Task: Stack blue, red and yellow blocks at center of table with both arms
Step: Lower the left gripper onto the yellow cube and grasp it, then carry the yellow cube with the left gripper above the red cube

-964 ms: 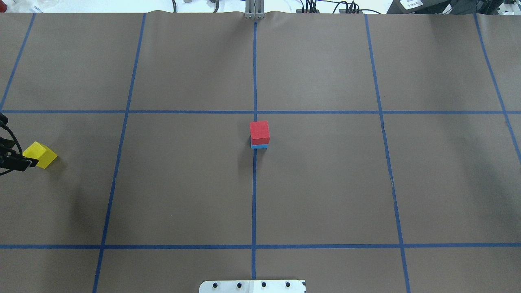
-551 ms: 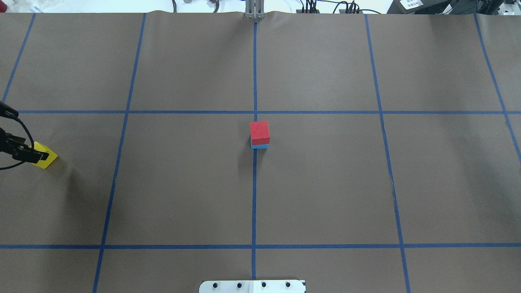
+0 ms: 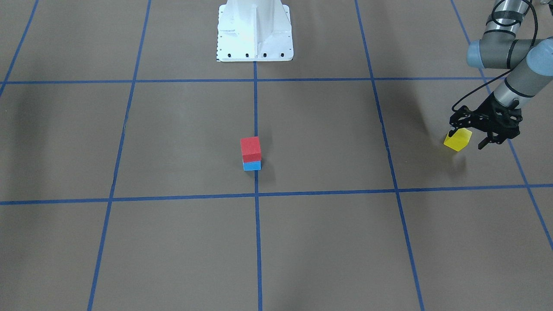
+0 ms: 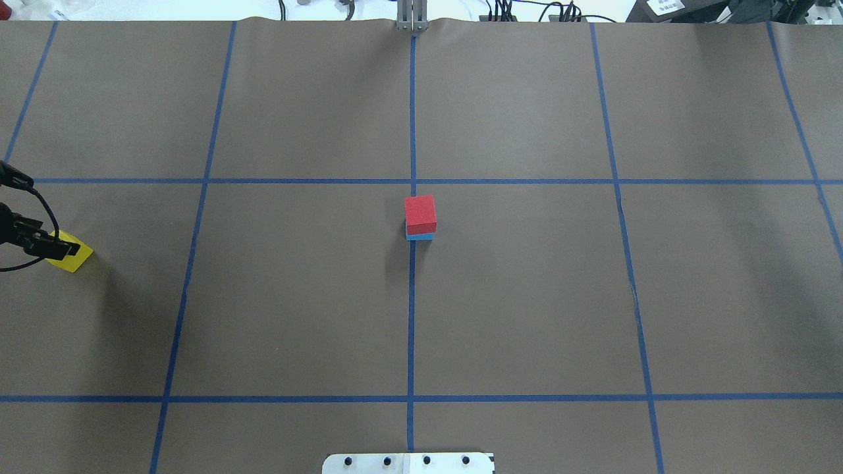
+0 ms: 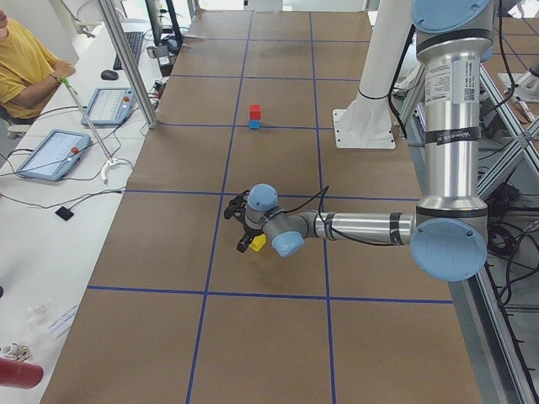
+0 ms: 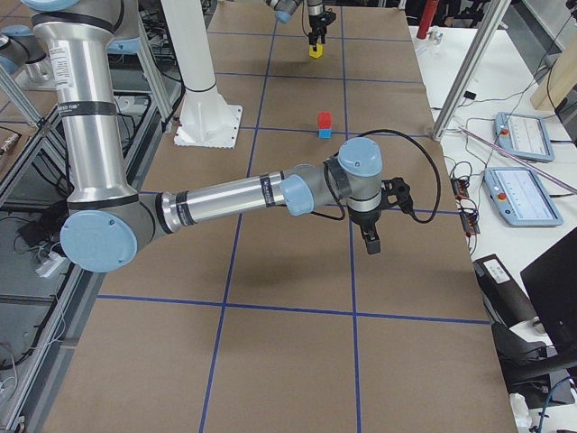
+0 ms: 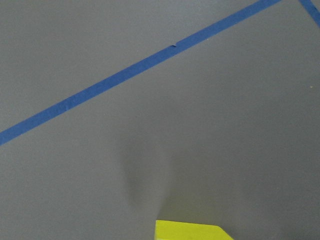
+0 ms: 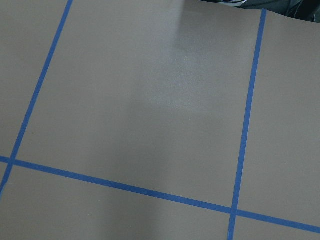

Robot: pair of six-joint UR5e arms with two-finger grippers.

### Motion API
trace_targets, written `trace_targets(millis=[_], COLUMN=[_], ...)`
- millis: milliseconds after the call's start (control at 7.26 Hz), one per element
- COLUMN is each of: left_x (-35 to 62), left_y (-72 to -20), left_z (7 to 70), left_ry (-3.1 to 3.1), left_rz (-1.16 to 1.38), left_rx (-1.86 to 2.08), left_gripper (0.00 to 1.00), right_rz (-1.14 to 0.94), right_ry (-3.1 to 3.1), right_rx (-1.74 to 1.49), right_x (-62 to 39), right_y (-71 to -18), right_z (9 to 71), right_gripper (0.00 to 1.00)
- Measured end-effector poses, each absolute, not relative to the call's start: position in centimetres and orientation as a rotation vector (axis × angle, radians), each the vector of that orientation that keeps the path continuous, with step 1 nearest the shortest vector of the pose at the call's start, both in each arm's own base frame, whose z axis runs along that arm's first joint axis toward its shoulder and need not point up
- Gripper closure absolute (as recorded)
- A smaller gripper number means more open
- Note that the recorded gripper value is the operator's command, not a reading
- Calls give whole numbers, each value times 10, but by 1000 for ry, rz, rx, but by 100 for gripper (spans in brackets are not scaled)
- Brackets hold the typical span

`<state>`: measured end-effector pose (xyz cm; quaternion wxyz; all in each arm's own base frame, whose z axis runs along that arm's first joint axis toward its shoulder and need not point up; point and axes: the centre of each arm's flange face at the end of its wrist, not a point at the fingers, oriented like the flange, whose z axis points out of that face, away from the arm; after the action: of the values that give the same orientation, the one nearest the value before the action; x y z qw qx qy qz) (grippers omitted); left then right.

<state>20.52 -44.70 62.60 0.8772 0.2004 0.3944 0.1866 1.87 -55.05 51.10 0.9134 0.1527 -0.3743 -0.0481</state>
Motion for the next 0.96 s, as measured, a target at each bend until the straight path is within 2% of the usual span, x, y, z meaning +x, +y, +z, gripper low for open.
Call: trace_targets(millis=[138, 551, 689, 964], left_x=[205, 209, 212, 232], left_y=[-447, -452, -458, -492], left_z=[625, 603, 576, 476], left_ry=[819, 836, 840, 833], left_rz=[388, 393, 391, 366], left_rx=[422, 431, 413, 360], left_gripper=[100, 100, 100, 100], right_rz=[-99, -99, -99, -97], right_ry=[-771, -771, -771, -772], right_rx=[314, 316, 315, 314], right_x=[19, 19, 18, 18], right_y=[-551, -552, -552, -552], right_z=[511, 510, 510, 511], right_gripper=[0, 0, 0, 0])
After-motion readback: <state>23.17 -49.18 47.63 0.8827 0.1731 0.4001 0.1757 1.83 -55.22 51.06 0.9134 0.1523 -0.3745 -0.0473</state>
